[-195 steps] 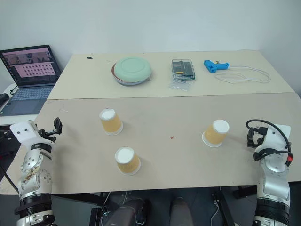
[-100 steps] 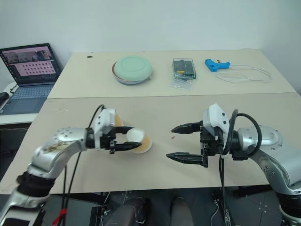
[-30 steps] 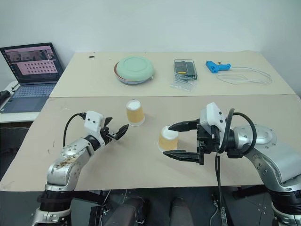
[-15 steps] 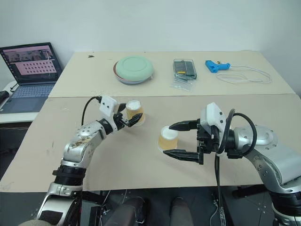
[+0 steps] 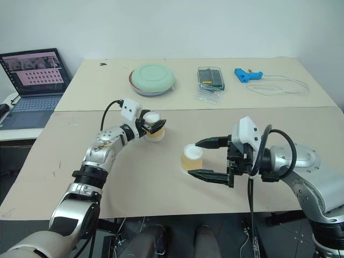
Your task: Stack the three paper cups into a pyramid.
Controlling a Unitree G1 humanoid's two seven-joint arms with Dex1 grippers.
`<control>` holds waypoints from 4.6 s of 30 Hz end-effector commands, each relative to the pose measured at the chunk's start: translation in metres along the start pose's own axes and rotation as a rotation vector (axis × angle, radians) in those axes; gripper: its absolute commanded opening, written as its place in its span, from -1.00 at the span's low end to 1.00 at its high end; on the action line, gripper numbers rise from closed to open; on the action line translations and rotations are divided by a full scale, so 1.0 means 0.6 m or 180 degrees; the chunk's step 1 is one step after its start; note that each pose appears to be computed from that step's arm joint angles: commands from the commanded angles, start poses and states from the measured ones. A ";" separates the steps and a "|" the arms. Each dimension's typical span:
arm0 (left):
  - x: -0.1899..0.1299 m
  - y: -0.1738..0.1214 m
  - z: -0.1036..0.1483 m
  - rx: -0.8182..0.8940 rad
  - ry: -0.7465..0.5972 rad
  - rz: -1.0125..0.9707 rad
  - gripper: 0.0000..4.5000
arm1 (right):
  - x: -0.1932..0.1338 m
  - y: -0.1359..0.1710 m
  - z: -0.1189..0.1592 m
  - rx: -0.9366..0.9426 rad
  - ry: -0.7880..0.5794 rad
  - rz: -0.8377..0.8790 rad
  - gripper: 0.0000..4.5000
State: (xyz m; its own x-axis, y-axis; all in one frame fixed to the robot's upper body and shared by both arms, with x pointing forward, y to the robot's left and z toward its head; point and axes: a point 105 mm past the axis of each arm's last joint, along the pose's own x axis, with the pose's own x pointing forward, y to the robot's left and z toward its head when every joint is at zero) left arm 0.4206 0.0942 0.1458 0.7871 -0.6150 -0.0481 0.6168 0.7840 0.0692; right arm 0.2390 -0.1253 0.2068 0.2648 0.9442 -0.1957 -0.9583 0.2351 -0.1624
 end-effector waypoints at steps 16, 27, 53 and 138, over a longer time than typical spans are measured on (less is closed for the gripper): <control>-0.051 -0.011 0.058 0.0299 -0.0255 -0.0473 0.02 | -0.004 0.000 0.013 -0.0158 -0.0012 -0.0064 1.00; -0.166 -0.121 -0.044 0.0194 0.0732 -0.2052 0.02 | -0.006 -0.011 0.011 -0.0182 -0.0008 -0.0179 1.00; -0.057 -0.196 -0.037 0.0178 0.0436 -0.2370 0.02 | -0.015 -0.009 0.013 -0.0206 0.0005 -0.0374 1.00; -0.229 -0.145 0.136 0.0619 0.0404 -0.2496 0.99 | -0.167 -0.166 -0.148 0.0332 0.0518 -0.2755 1.00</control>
State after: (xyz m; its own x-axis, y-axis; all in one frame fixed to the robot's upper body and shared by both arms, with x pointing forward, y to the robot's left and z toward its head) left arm 0.2622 0.1034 0.2187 0.1232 -0.9525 -0.2786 0.9904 0.1002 0.0956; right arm 0.3136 -0.2685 0.1448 0.9010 0.3718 -0.2237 -0.4186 0.8803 -0.2231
